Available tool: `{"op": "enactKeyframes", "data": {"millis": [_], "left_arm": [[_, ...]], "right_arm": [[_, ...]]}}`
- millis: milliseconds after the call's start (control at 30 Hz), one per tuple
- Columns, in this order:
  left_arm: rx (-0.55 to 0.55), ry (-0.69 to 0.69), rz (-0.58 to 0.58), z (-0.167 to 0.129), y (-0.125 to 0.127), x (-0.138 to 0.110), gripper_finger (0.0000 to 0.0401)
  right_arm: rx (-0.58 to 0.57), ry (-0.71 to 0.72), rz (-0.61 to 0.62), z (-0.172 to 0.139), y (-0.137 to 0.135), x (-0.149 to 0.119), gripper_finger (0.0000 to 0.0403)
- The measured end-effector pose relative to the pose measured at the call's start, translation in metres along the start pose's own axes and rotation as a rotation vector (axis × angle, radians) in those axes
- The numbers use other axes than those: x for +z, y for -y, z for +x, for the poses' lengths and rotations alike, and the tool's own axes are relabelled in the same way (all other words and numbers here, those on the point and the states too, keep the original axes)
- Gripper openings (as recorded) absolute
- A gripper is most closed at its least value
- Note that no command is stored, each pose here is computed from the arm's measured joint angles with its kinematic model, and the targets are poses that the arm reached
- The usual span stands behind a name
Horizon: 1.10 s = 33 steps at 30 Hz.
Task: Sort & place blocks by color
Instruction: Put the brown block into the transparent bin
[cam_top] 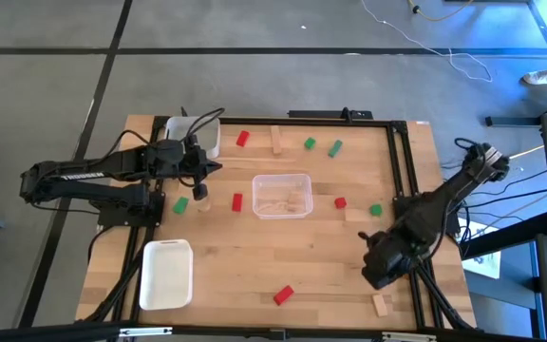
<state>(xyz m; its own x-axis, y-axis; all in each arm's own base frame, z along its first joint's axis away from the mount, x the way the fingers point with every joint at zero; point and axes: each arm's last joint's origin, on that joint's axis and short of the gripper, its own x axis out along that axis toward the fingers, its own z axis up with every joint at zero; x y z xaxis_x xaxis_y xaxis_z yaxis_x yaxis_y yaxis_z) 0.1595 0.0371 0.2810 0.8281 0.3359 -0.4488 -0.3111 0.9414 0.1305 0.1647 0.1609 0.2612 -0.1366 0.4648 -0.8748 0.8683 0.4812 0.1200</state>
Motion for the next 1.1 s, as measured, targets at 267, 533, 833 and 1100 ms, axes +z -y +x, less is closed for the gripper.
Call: {"op": "enactKeyframes", "data": {"millis": [267, 533, 833, 1100], "left_arm": [[-0.029, 0.003, 0.073, 0.0, 0.001, 0.0, 0.0], [0.014, 0.087, 0.09, 0.0, -0.001, 0.009, 0.0], [0.023, 0.119, 0.084, -0.001, -0.001, 0.012, 0.0], [0.02, 0.111, 0.094, -0.002, -0.001, 0.012, 0.0]], "right_arm": [[-0.09, 0.059, 0.1, 0.028, -0.006, -0.008, 0.0162], [-0.085, 0.098, 0.118, 0.056, -0.019, -0.015, 0.0162], [-0.069, 0.119, 0.123, 0.095, -0.041, -0.007, 0.0162], [-0.164, 0.093, 0.16, 0.126, -0.046, 0.004, 0.0162]]}}
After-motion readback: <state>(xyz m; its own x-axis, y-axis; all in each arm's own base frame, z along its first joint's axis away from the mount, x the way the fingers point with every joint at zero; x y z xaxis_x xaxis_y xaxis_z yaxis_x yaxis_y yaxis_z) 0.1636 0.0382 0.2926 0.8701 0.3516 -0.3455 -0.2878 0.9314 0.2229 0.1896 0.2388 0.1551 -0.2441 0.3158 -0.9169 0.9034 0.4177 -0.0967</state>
